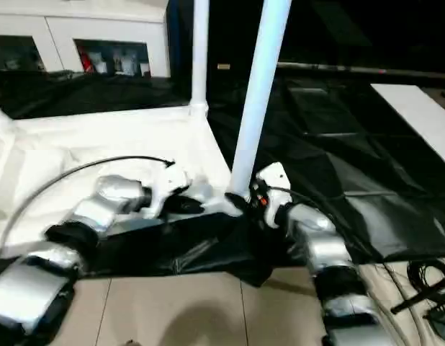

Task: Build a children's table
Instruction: Rotate leg to tighten

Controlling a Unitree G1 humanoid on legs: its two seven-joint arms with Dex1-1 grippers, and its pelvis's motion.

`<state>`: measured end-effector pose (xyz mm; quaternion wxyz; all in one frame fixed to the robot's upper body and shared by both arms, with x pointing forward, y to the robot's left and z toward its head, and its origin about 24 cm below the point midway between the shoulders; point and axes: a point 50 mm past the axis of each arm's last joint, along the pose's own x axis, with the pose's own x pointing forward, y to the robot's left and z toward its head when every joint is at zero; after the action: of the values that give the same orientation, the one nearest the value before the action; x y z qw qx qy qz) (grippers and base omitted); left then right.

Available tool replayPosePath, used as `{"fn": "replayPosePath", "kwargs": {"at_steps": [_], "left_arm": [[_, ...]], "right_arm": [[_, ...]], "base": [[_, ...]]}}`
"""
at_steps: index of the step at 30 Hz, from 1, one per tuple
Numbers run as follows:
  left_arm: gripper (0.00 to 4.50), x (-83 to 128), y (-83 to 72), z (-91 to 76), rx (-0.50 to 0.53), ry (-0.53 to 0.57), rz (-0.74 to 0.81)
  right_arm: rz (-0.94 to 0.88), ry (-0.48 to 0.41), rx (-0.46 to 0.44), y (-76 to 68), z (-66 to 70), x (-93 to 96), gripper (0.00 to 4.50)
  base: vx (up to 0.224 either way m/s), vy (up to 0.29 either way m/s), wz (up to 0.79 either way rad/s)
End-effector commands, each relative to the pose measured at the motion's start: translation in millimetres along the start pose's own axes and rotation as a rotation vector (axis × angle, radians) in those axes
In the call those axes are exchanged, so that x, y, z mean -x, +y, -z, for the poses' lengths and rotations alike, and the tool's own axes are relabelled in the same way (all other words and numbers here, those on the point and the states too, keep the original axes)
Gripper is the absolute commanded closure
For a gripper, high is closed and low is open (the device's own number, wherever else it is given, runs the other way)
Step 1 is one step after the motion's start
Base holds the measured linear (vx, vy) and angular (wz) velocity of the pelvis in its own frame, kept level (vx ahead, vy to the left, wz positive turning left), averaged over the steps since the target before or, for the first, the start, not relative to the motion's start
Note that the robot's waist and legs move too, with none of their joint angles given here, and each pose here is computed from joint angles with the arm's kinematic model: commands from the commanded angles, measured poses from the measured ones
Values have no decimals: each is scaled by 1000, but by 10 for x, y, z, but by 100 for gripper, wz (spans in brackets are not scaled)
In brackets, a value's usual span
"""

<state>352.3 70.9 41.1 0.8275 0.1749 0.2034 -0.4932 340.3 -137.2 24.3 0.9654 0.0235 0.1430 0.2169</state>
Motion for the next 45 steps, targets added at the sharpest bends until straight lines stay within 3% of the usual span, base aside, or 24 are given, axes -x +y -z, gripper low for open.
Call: {"fn": "replayPosePath", "kwargs": {"at_steps": [1, 7, 9, 11, 14, 17, 20, 24, 30, 40, 45], "left_arm": [[450, -135, -105, -28, 61, -21, -26], [450, -203, -151, -86, -3, -3, -22], [450, -162, -110, -52, -11, 7, -29], [450, -141, -84, -30, -14, 18, -41], [450, -96, -48, 13, -21, 33, -37], [450, -52, -20, 49, -18, 43, -20], [450, 75, 34, 115, -38, 63, 60], [450, 192, 66, 142, -61, 61, 153], [450, 412, 88, 163, -123, 54, 333], [450, 502, 69, 159, -148, 33, 402], [450, 513, 59, 172, -144, 25, 403]], "right_arm": [[79, 136, -50, 25, 270, 4, 203], [58, 112, 53, 181, 126, -140, 203], [43, 75, 46, 165, 61, -143, 203], [45, 51, 33, 152, 20, -147, 150], [15, 2, 20, 112, -67, -129, 132], [-30, -18, 61, 66, -130, -94, 101], [-272, -1, 175, 13, -229, 88, 87], [-443, 55, 277, -67, -230, 304, 87], [-574, 131, 335, -206, -247, 541, 87], [-668, 170, 345, -97, -196, 532, 87], [-678, 182, 327, -26, -116, 455, 127]], "base": [[0, 0, 0], [0, 0, 0], [0, 0, 0], [0, 0, 0], [0, 0, 0], [0, 0, 0], [0, 0, 0], [40, -3, -1], [0, 0, 0], [0, 0, 0], [0, 0, 0]]}}
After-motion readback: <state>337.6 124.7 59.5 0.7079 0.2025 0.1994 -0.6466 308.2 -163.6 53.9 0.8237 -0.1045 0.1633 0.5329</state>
